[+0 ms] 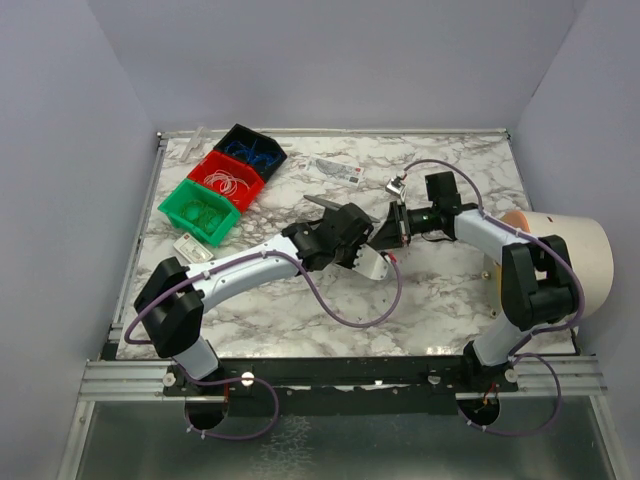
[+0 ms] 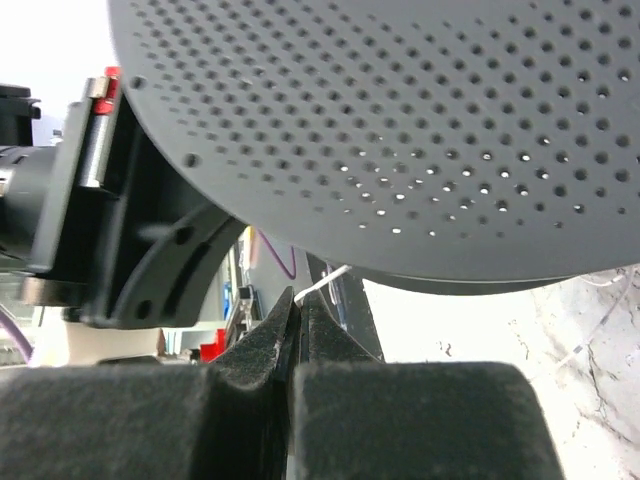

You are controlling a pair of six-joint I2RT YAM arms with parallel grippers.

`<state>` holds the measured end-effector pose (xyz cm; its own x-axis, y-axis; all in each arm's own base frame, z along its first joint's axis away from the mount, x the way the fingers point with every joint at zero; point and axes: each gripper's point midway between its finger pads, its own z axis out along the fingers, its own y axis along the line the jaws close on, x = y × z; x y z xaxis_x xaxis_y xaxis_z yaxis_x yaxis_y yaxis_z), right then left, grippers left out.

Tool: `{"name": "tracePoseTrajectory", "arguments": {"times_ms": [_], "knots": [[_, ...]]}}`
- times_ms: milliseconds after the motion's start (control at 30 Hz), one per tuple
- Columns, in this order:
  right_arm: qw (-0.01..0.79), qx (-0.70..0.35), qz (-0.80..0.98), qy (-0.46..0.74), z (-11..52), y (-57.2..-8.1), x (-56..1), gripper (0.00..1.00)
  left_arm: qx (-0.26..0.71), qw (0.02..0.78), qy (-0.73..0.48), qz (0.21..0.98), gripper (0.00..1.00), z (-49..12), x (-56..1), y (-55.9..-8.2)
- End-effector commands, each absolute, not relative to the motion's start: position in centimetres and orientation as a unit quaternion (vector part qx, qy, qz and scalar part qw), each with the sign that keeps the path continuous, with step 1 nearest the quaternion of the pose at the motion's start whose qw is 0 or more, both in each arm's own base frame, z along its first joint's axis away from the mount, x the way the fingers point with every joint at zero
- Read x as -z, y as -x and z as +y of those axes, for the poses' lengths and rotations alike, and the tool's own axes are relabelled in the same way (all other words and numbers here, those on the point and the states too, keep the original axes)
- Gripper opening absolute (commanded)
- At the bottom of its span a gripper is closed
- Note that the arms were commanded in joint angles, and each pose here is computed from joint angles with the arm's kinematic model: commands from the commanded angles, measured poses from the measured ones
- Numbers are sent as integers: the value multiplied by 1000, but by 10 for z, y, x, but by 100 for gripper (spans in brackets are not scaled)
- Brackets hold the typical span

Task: Wrap the cables
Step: Wrap the cable around the cable reel.

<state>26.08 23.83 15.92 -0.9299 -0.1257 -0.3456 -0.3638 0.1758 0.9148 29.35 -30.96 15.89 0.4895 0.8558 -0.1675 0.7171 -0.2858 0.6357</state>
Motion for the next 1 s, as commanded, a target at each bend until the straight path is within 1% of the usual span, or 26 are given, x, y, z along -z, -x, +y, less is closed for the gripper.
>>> {"name": "tracePoseTrajectory", "arguments": {"times_ms": [0,200,367,633,967], "knots": [[111,-611,762,183,235,-263,-169,1,-138,351,-794,477,0,-307,-171,-301],[123,-610,762,181,230,-265,-175,1,-114,347,-806,466,0,-309,-178,-292],[92,-655,732,164,233,-254,-187,0,-112,353,-803,467,0,-315,-184,-295],[49,-684,714,144,235,-250,-186,1,-87,361,-794,480,0,-330,-184,-296],[59,-682,714,150,234,-250,-190,0,-88,352,-798,481,0,-333,-176,-297]]}}
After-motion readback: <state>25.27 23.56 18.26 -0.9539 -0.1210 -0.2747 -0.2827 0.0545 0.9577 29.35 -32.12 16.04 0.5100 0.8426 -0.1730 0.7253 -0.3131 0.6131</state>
